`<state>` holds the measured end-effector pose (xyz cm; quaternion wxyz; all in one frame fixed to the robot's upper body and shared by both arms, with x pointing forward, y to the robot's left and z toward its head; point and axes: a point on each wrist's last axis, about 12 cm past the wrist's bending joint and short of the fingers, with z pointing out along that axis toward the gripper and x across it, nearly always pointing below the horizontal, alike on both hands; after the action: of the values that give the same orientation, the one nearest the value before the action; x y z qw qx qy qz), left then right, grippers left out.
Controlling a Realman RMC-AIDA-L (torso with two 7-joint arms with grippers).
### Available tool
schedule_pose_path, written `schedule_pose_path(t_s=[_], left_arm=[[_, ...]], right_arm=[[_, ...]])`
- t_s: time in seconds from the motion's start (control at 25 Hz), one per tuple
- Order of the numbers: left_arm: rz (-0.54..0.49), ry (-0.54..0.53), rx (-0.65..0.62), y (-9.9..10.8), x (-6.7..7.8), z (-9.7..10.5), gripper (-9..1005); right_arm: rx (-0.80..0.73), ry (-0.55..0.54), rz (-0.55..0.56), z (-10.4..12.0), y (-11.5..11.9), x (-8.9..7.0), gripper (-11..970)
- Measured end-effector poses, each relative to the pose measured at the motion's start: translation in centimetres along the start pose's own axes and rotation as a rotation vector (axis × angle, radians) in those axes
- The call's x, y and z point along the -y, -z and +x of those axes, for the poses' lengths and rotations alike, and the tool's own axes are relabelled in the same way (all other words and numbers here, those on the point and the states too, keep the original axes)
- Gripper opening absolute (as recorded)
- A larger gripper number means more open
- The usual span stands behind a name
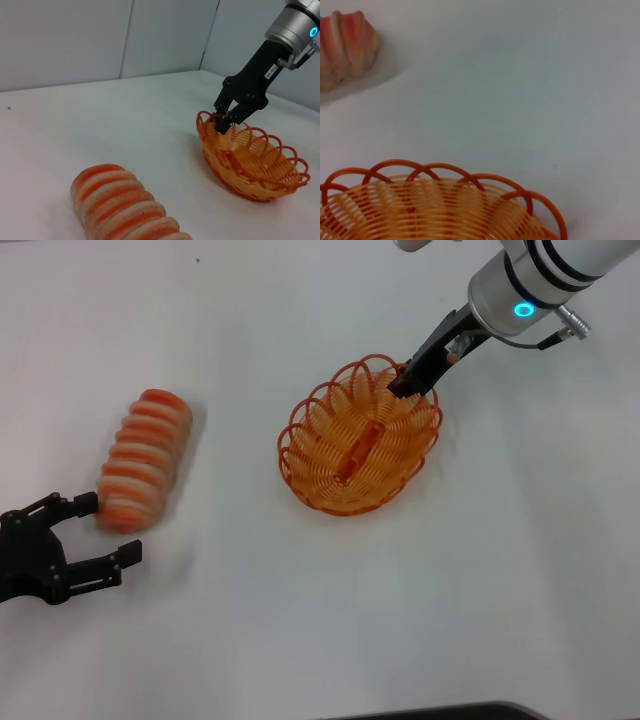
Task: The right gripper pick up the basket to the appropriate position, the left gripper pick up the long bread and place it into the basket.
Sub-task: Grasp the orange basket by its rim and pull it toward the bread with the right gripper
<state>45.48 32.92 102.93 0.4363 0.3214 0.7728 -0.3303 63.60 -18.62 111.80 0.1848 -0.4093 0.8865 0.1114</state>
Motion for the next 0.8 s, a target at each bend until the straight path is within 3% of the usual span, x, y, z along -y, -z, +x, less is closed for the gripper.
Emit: schedule_pose_path(t_s=[0.08, 0.48, 0.8], left_arm=[[0.001, 0.000, 0.000, 0.0, 0.0, 0.0, 933], [0.003, -0.001, 0.002, -0.1, 0.0, -0.1, 933], [0.004, 0.000, 0.002, -0.1, 0.0, -0.1, 933]], right_arm=[[0.000, 0.000, 0.000, 0.1, 0.0, 0.0, 336], [0.019, -0.029, -0.017, 0.6, 0.0, 0.2, 180], [0.120, -0.191, -0.158, 1.9, 2.0, 0.9, 136]])
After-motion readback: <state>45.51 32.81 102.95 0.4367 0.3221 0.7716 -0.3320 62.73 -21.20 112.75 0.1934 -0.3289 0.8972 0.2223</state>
